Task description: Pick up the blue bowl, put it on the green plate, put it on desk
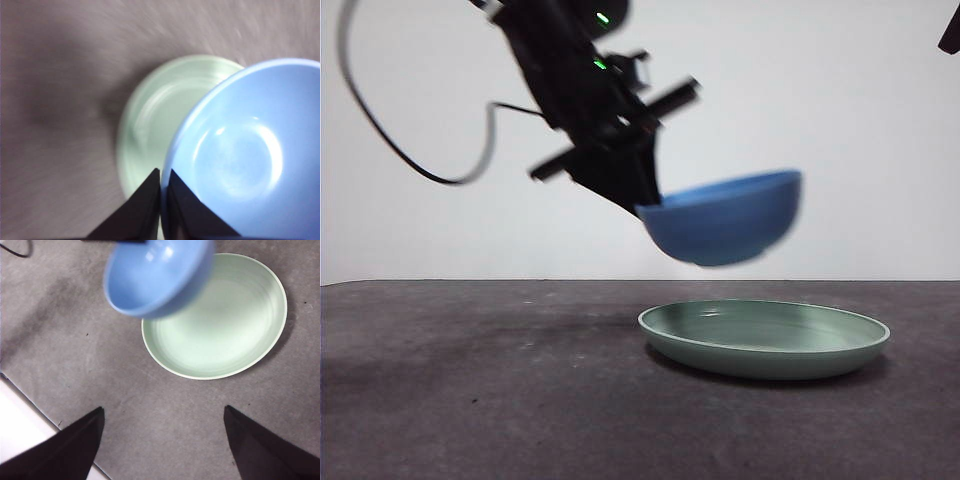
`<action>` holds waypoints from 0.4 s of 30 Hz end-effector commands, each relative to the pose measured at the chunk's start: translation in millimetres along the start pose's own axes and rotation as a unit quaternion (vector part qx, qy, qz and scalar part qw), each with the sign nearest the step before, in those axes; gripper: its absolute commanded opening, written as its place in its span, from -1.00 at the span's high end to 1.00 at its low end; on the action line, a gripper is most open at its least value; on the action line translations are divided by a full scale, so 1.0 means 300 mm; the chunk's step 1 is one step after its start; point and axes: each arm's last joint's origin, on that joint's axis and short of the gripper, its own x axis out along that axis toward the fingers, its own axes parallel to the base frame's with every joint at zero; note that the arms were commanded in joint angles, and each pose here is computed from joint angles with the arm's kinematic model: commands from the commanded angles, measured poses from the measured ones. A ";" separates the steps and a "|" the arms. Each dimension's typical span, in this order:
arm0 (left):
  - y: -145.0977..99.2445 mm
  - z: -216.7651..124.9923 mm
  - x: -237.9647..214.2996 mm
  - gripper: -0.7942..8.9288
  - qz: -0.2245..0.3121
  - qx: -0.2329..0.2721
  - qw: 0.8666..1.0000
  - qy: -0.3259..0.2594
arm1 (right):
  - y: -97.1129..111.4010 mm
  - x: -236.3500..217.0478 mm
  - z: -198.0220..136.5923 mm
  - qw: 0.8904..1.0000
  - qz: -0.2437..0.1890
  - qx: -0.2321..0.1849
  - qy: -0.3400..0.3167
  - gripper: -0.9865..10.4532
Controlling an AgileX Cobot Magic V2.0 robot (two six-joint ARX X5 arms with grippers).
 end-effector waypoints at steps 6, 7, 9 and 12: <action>-0.031 0.028 0.158 0.81 0.028 0.011 0.999 0.028 | 0.006 -0.007 0.014 1.000 0.001 0.000 -0.008 0.16; -0.032 0.025 0.173 0.81 0.033 0.012 0.999 0.031 | 0.006 -0.007 0.014 1.000 0.001 0.000 -0.008 0.16; -0.031 0.021 0.198 0.81 0.036 0.014 0.999 0.038 | 0.006 -0.007 0.014 1.000 0.001 0.000 -0.008 0.16; -0.026 0.011 0.223 0.81 0.038 0.013 0.998 0.046 | 0.006 -0.007 0.014 1.000 0.001 0.000 -0.008 0.16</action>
